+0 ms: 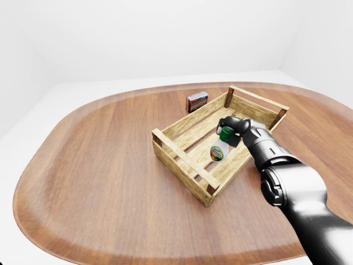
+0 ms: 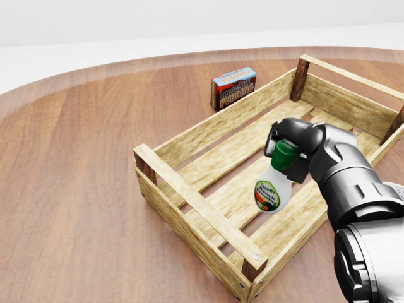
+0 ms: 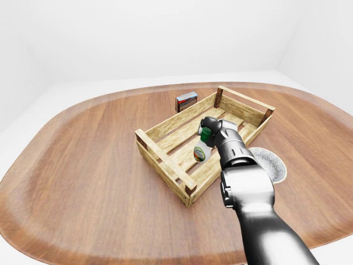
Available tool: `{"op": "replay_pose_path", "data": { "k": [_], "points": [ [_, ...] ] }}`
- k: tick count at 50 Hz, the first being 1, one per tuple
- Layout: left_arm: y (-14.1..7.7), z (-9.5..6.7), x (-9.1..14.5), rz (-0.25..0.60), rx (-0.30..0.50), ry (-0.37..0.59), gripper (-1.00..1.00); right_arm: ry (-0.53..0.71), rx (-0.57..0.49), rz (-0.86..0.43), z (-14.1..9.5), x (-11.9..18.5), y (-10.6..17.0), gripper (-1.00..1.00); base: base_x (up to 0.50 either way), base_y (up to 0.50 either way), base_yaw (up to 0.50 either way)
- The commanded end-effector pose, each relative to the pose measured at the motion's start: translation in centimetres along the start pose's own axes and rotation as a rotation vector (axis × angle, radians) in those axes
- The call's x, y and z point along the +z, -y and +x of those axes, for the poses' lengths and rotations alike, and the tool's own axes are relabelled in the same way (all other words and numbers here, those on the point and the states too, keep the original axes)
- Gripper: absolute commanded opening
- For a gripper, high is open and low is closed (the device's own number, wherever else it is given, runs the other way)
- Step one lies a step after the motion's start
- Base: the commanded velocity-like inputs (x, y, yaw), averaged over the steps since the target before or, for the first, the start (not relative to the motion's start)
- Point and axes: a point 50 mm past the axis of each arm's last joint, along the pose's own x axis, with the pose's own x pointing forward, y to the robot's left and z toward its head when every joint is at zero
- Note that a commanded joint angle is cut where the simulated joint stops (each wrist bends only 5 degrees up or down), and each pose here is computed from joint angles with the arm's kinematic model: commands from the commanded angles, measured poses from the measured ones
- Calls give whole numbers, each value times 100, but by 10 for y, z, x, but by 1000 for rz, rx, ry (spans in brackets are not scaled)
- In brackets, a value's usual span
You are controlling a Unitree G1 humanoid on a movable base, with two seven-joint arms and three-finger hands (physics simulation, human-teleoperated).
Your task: Pick up the salad dressing and put it in the tray.
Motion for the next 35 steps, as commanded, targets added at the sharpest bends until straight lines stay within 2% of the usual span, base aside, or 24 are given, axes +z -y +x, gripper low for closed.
{"op": "replay_pose_path", "data": {
  "k": [1, 7, 24, 35],
  "points": [
    [1, -1, -4, 6, -3, -12, 100, -47, -63, -4, -2, -19, 8, -100, 0, 0, 0],
    [2, -2, -3, 2, -8, -9, 100, -70, -96, 11, -8, -29, 24, -100, 0, 0, 0],
    [4, -1, 0, -4, -9, 6, 100, -101, -108, 20, -10, -43, 27, -100, 0, 0, 0],
    [5, 0, 3, -10, -5, 15, 100, -125, -121, -5, -17, -48, 41, -100, 0, 0, 0]
  ]
}}
